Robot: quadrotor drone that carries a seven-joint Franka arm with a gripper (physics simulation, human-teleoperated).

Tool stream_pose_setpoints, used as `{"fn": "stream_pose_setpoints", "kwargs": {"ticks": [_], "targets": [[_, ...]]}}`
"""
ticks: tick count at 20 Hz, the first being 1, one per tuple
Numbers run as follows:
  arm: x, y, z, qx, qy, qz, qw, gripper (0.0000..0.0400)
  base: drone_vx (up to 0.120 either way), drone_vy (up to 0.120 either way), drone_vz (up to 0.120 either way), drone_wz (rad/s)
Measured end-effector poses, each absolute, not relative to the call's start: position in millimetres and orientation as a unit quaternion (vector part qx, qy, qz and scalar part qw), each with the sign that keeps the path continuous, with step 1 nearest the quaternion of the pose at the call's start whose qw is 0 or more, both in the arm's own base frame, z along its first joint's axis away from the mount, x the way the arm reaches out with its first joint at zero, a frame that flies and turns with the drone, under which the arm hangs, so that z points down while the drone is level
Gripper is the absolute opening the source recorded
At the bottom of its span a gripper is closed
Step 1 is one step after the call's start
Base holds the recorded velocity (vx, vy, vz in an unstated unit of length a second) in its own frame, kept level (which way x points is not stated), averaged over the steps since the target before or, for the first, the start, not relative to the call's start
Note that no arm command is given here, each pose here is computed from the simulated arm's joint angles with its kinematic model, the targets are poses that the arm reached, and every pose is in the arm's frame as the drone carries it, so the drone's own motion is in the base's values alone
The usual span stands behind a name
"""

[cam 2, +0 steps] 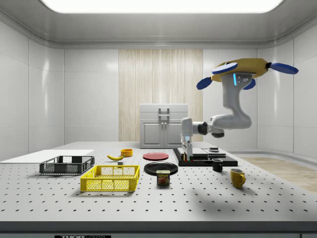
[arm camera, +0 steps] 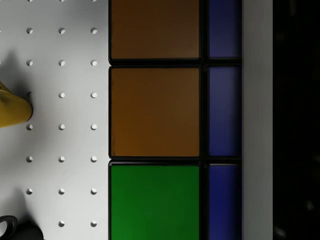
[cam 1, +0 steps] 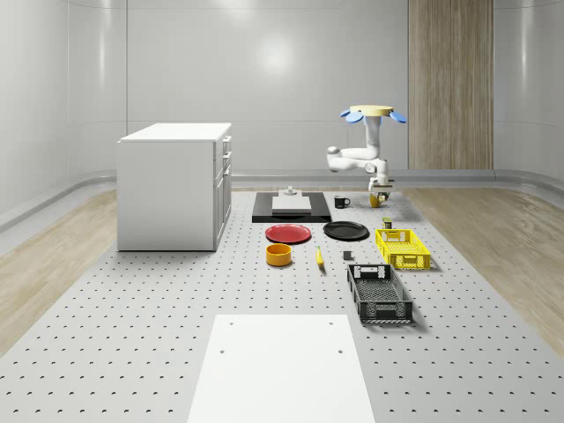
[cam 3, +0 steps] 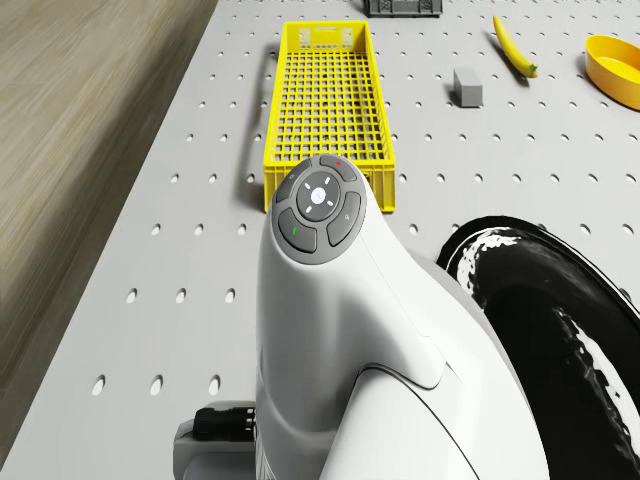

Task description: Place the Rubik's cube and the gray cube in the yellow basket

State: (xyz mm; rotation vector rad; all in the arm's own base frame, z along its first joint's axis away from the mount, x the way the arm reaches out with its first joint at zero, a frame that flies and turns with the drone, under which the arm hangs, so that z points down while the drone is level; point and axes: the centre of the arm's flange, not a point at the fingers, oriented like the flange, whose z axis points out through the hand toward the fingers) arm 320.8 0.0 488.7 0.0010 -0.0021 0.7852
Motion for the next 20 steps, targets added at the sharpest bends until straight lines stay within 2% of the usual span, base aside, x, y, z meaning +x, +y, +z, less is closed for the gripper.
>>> {"fn": "stream_pose_setpoints", "kwargs": {"ticks": [18, 20], "targets": [[320.8, 0.0, 488.7, 0.0, -0.001, 0.383, 0.924, 0.0325, 0.12, 0.0, 0.0, 0.0], [320.8, 0.0, 488.7, 0.0, -0.001, 0.383, 0.924, 0.0325, 0.12, 0.1, 0.0, 0.0]]}}
